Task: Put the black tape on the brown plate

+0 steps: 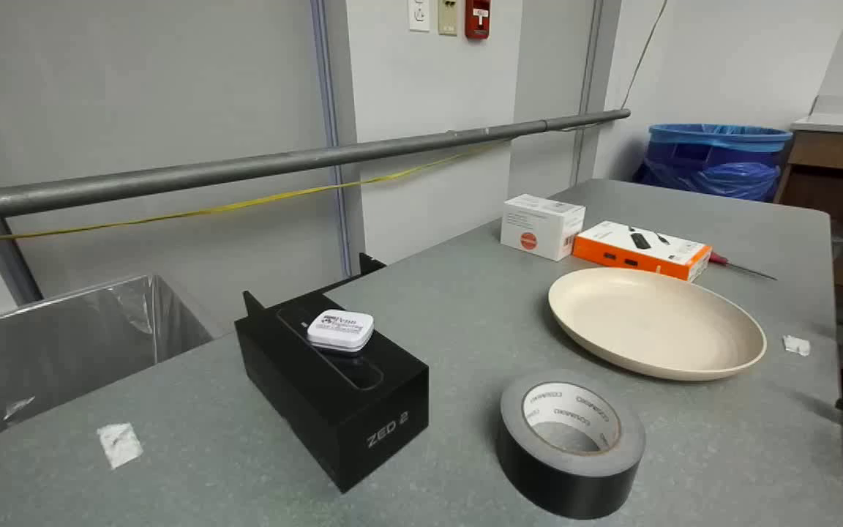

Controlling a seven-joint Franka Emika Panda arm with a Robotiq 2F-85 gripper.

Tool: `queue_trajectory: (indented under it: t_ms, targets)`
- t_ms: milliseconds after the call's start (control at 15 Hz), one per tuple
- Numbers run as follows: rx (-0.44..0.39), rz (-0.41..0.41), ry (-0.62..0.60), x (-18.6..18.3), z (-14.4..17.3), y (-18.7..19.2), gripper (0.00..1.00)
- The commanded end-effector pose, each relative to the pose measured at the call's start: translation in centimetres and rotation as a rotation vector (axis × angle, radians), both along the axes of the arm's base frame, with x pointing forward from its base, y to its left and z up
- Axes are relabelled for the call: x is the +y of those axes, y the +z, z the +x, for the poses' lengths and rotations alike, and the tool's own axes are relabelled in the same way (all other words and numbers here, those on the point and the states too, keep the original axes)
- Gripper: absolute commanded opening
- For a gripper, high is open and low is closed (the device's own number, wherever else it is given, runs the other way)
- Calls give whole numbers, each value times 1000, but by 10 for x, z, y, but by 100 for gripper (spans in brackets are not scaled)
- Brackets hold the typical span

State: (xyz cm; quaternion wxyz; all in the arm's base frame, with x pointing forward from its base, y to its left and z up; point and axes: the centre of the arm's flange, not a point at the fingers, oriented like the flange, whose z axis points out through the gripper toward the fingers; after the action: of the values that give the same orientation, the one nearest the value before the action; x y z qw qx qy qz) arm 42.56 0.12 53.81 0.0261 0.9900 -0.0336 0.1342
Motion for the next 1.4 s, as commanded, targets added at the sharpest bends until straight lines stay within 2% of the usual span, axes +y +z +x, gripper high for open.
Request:
queue_trajectory:
  t_ms: [0, 733, 933, 1067, 1333]
  targets:
    - [1, 0, 0, 0, 0, 0, 100]
    - [-5, 18, -8, 1, 5, -1, 100]
    - [55, 35, 54, 25, 11, -43, 100]
    - [121, 73, 113, 50, 8, -89, 100]
    - [196, 99, 248, 99, -6, -176, 100]
